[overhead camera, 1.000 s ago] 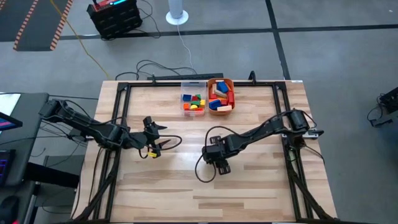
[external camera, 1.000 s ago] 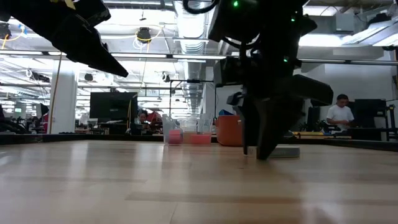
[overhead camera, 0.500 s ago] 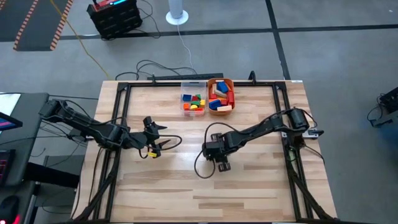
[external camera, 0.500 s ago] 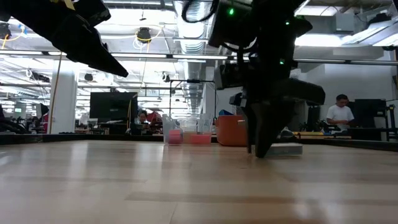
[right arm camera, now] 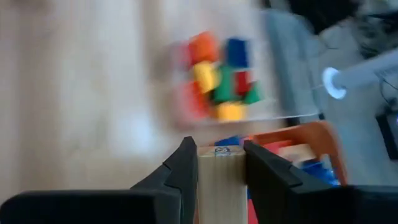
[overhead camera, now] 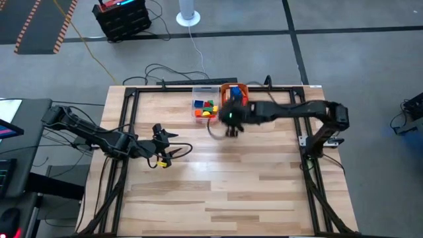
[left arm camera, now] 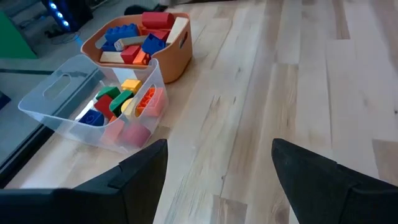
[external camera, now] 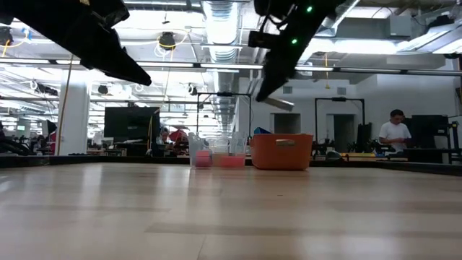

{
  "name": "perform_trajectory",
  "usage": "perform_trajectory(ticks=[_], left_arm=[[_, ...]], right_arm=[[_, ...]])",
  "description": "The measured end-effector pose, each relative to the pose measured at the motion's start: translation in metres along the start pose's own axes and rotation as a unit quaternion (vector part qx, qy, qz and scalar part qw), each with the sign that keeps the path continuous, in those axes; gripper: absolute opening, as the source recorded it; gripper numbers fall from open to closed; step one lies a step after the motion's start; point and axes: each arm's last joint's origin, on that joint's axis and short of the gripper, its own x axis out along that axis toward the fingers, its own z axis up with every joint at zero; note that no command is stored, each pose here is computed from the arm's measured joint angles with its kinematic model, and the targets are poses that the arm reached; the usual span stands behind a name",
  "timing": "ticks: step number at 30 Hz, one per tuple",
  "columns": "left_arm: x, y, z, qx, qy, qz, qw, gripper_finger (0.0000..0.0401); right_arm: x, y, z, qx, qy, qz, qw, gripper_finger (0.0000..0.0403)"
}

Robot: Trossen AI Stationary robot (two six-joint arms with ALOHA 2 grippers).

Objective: Sort blocks by size
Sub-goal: Put the wood rectangle block into the orange bin, then return to Home Position

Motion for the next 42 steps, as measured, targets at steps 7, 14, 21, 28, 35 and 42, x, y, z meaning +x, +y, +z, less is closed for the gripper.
perform_trajectory(ticks=[7,14,21,28,35,42], left_arm=[[0.0,0.0,0.0,0.0,-0.001,0.003,1.0,0.028],[-0.003,-0.001,0.0,0.015,-0.008,0.039,0.999,0.028],[-0.01,-0.007,-0.001,0.049,-0.02,0.047,0.997,0.028],[-0.024,-0.004,0.004,0.038,-0.043,0.029,0.998,0.028],[-0.038,0.019,0.023,0.038,-0.107,0.024,0.993,0.028],[-0.023,0.051,0.019,0.023,-0.094,0.049,0.994,0.028]], right_arm=[[0.033,-0.061,-0.014,0.115,-0.002,-0.063,0.991,0.0138],[0.054,-0.094,-0.039,0.183,0.041,-0.065,0.98,0.018],[0.013,-0.101,-0.047,0.184,0.023,-0.067,0.98,0.0216],[-0.059,-0.071,-0.086,0.218,-0.125,-0.084,0.964,0.0212],[-0.098,-0.027,-0.137,0.249,-0.215,-0.045,0.943,0.0209],[-0.121,-0.009,-0.167,0.266,-0.3,-0.031,0.916,0.0209]])
